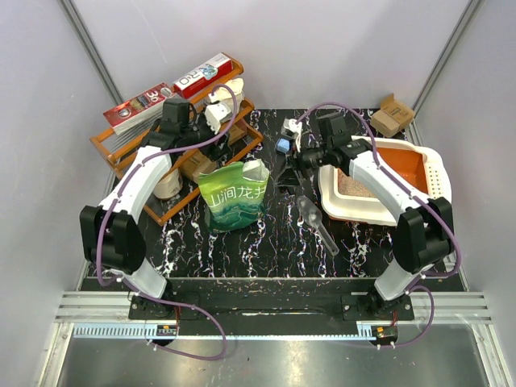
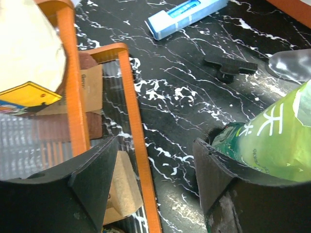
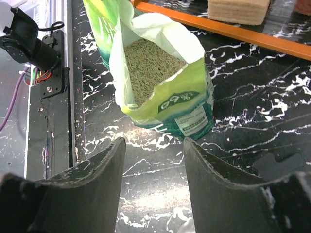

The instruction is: Fill the litter box with clean litter

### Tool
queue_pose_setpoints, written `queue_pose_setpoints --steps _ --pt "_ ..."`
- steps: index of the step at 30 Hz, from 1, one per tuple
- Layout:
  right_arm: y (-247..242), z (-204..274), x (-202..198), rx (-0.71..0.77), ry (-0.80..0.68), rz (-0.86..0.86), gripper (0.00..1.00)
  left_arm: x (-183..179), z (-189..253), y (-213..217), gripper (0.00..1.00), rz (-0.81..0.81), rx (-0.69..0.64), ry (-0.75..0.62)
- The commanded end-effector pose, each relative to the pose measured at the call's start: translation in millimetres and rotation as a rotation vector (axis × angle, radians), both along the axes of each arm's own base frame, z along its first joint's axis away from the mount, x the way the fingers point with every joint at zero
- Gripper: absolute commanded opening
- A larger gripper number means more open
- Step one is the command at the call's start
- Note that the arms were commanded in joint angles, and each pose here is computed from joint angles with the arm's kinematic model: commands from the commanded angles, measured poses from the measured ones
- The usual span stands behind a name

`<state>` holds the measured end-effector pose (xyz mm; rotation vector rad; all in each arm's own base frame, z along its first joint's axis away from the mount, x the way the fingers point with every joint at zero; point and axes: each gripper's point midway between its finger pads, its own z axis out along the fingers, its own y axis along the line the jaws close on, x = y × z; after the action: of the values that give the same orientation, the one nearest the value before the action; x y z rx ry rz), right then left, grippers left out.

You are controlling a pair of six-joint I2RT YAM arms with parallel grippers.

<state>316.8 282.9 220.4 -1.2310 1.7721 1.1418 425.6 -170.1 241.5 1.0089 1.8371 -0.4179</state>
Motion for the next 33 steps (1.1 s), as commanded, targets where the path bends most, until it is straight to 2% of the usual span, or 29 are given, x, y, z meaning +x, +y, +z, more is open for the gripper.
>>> queue_pose_setpoints --steps 1,10,16,21,26,33 --pt "27.5 20.0 -5.6 0.1 -0.085 0.09 0.57 -3.3 -0.2 -20.0 0.67 -0.102 -0.066 0.0" --pt "58.7 6.9 -20.5 0.136 -0.072 0.187 0.51 -14.2 -7.1 -44.2 0.64 -0.199 -0.159 0.042" --pt "71.3 1.8 -23.7 0.147 -0.078 0.205 0.45 -30.2 -8.1 -58.9 0.58 -0.264 -0.196 0.074" --pt "67.6 3.3 -22.0 0.136 -0.101 0.164 0.41 -41.1 -2.4 -68.0 0.56 -0.319 -0.235 0.092" --pt "62.6 -5.1 -17.6 0.11 -0.092 0.095 0.29 -48.0 -2.6 -73.0 0.54 -0.363 -0.259 0.111" --pt "57.6 1.8 0.3 0.121 -0.1 -0.026 0.2 -65.2 -3.0 -81.1 0.5 -0.464 -0.289 0.143"
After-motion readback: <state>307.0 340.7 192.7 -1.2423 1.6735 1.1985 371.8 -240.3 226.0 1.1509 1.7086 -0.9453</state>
